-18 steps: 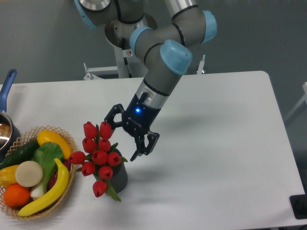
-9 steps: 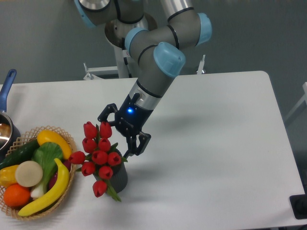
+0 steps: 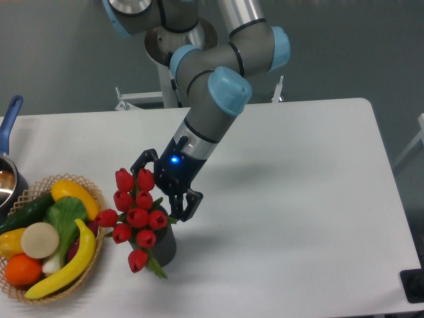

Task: Pick up the flowers from the vase
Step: 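Lower the open gripper around the tulip stems above the vase rim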

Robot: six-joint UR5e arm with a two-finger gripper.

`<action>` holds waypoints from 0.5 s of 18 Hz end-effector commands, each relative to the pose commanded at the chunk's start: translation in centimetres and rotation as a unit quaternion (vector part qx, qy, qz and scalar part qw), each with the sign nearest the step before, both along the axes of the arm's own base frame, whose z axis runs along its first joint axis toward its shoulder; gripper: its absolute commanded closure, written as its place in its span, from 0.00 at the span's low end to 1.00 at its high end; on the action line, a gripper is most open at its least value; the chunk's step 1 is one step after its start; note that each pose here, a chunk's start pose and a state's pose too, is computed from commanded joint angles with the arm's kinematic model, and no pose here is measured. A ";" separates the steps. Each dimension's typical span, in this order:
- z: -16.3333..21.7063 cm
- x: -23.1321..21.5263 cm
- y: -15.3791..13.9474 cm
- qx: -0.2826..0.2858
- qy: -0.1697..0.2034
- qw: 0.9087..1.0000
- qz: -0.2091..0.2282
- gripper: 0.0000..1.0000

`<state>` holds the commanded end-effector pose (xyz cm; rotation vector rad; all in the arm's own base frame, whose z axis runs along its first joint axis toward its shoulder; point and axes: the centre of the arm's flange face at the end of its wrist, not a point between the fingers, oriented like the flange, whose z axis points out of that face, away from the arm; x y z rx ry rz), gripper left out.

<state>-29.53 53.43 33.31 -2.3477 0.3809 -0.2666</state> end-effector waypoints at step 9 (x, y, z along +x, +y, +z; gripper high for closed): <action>0.2 -0.3 0.8 0.015 -0.011 1.000 -0.007 0.00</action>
